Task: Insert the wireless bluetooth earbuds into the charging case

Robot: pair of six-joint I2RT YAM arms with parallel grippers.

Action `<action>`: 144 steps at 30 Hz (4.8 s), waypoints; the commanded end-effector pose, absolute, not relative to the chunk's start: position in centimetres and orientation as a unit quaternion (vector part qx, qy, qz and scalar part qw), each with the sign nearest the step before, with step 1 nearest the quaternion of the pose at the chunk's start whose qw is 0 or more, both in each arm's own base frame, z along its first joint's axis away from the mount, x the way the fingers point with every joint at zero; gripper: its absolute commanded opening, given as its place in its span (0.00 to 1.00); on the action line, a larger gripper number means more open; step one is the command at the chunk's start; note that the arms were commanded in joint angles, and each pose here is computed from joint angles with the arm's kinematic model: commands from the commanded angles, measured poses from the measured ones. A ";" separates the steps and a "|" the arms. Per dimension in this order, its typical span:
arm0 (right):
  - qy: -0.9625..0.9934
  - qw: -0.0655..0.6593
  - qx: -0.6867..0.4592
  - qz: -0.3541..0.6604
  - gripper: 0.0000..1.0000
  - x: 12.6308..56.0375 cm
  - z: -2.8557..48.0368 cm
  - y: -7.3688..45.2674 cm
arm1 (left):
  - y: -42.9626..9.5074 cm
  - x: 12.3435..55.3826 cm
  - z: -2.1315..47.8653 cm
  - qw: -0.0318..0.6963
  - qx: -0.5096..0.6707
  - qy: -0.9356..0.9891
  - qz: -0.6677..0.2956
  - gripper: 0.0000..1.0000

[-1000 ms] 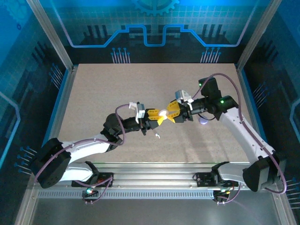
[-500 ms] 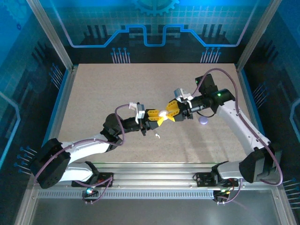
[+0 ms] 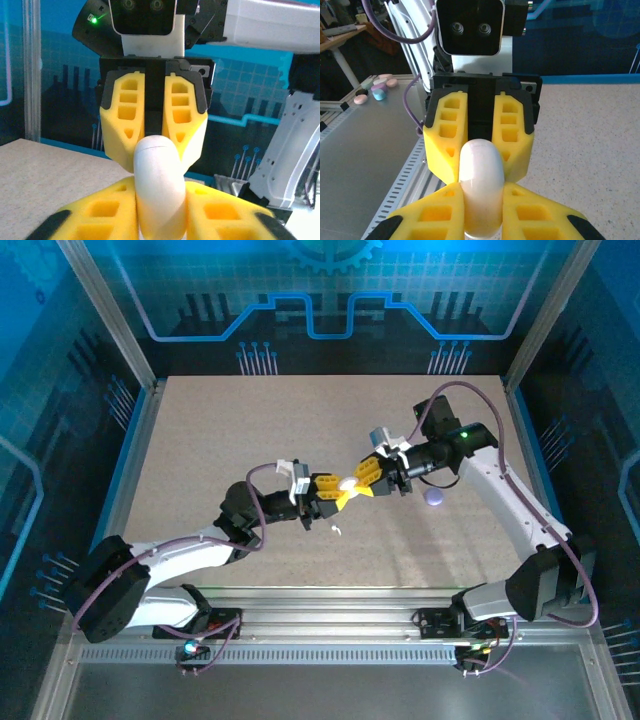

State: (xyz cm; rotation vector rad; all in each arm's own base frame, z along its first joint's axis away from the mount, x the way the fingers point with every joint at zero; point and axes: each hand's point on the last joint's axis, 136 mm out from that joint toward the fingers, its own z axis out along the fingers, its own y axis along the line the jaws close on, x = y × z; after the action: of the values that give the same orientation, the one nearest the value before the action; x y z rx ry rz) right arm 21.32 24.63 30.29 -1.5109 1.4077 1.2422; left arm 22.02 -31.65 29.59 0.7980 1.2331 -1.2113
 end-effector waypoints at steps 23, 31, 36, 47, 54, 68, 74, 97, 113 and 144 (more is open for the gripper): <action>0.575 0.361 -0.690 0.250 0.04 19.5 27.7 25.0 | -29.5 21.0 24.9 0.518 0.509 0.608 -0.321 0.65; 0.562 0.345 -0.711 0.244 0.04 18.8 26.9 25.8 | -29.7 21.2 25.5 0.527 0.506 0.601 -0.325 0.64; 0.559 0.336 -0.720 0.239 0.04 18.7 26.3 26.3 | -30.0 21.2 25.8 0.530 0.505 0.596 -0.331 0.59; 0.554 0.327 -0.727 0.242 0.04 18.7 25.7 27.1 | -30.5 20.9 25.9 0.528 0.503 0.590 -0.346 0.50; 0.553 0.326 -0.727 0.245 0.04 18.7 25.5 27.4 | -30.8 20.5 25.8 0.520 0.505 0.588 -0.359 0.41; 0.546 0.342 -0.726 0.241 0.04 18.7 26.3 27.4 | -30.9 20.7 25.1 0.514 0.504 0.596 -0.356 0.45; 0.545 0.347 -0.725 0.237 0.03 18.7 26.4 27.4 | -31.0 20.6 24.7 0.509 0.508 0.596 -0.358 0.43; 0.568 0.366 -0.704 0.221 0.35 19.7 26.1 26.9 | -31.0 20.2 25.3 0.511 0.512 0.587 -0.364 0.15; 0.585 0.386 -0.688 0.190 0.35 21.6 26.8 26.7 | -31.1 20.2 25.5 0.511 0.513 0.585 -0.365 0.14; 0.607 0.456 -0.622 0.191 0.36 23.2 31.0 24.7 | -29.8 21.9 25.0 0.536 0.462 0.614 -0.350 0.11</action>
State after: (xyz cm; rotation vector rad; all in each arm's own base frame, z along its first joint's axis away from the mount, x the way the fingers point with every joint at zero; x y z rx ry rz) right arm 23.04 25.10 29.08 -1.6090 1.5127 0.4640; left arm 21.42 -30.46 24.24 1.1707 1.4674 -0.8354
